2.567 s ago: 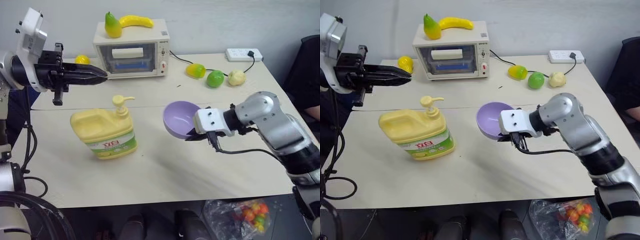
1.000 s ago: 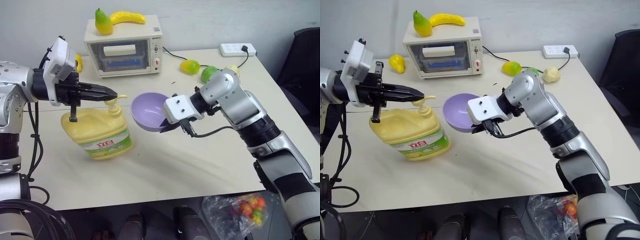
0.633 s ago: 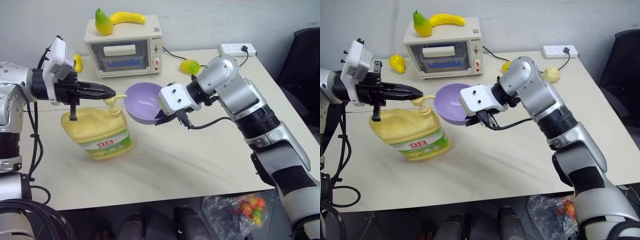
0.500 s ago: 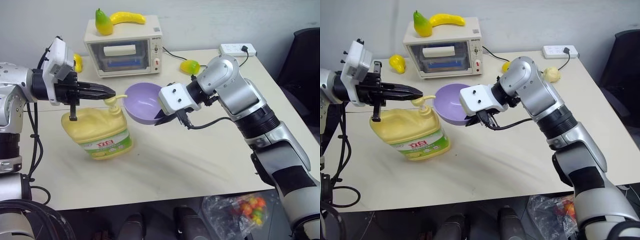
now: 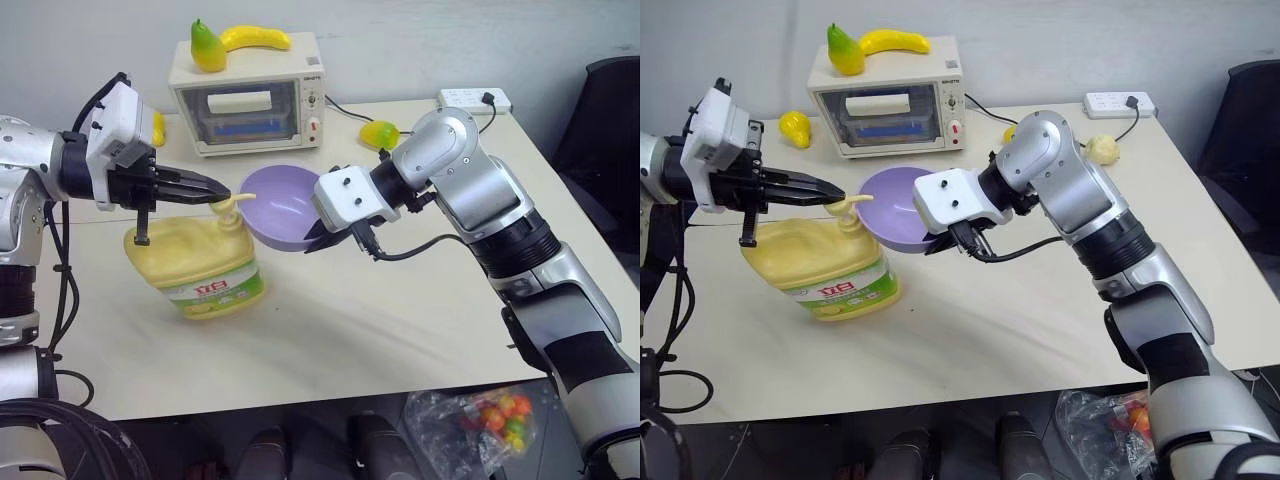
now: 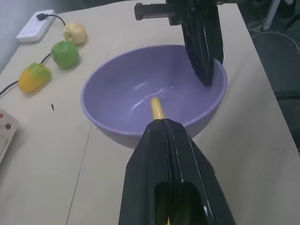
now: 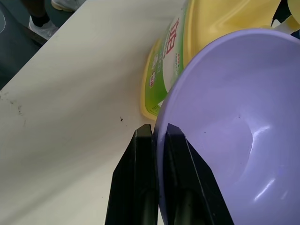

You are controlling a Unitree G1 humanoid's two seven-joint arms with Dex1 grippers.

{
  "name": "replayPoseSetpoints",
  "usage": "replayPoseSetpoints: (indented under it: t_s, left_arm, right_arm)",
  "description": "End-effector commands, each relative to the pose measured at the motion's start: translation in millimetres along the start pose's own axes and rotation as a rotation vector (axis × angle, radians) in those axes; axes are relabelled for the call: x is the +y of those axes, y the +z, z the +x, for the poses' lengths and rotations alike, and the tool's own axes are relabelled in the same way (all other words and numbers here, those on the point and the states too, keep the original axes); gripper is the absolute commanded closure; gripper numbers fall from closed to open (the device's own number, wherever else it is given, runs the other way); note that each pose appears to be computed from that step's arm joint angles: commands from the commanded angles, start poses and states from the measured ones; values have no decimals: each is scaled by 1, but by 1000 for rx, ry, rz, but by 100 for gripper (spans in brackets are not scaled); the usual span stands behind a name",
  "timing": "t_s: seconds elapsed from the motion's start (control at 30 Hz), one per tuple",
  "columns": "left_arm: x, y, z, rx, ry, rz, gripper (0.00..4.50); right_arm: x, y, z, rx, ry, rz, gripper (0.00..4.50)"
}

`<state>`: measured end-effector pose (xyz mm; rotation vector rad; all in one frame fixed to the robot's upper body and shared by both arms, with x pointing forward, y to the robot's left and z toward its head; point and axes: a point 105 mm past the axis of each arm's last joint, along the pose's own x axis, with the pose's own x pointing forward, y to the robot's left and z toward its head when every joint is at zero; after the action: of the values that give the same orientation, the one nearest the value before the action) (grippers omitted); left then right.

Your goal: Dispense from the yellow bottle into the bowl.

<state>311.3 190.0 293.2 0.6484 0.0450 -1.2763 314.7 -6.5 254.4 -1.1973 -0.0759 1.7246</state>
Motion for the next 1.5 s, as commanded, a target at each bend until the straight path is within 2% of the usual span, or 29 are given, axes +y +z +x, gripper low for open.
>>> replayPoseSetpoints:
  t_s: [0.03, 0.2, 0.43, 1.0, 1.1, 1.2, 1.37, 1.5]
  left_arm:
    - [-10, -35, 7, 160, -83, -80, 449]
    - [-11, -50, 13, 220, -111, -57, 449]
    - [-8, -58, 16, 227, -84, -80, 449]
    - [-24, -73, 19, 235, -96, -153, 449]
    - [-19, -70, 18, 226, -71, -139, 449]
    - [-10, -56, 16, 176, -36, -123, 449]
    - [13, -17, 10, 37, 54, -89, 449]
    - [18, 7, 5, -55, 64, -99, 449]
  right_arm:
    - [0, 17, -7, -13, 37, -73, 450]
    - [2, 20, -6, -6, 58, -95, 450]
    - [0, 23, -7, -10, 48, -100, 450]
    - [-4, 28, -6, -20, 37, -119, 450]
    - [-4, 27, -6, -21, 36, -118, 450]
    - [-3, 26, -6, -16, 34, -119, 450]
    - [0, 22, -7, -12, 30, -110, 450]
    - [3, 17, -6, -5, 30, -102, 450]
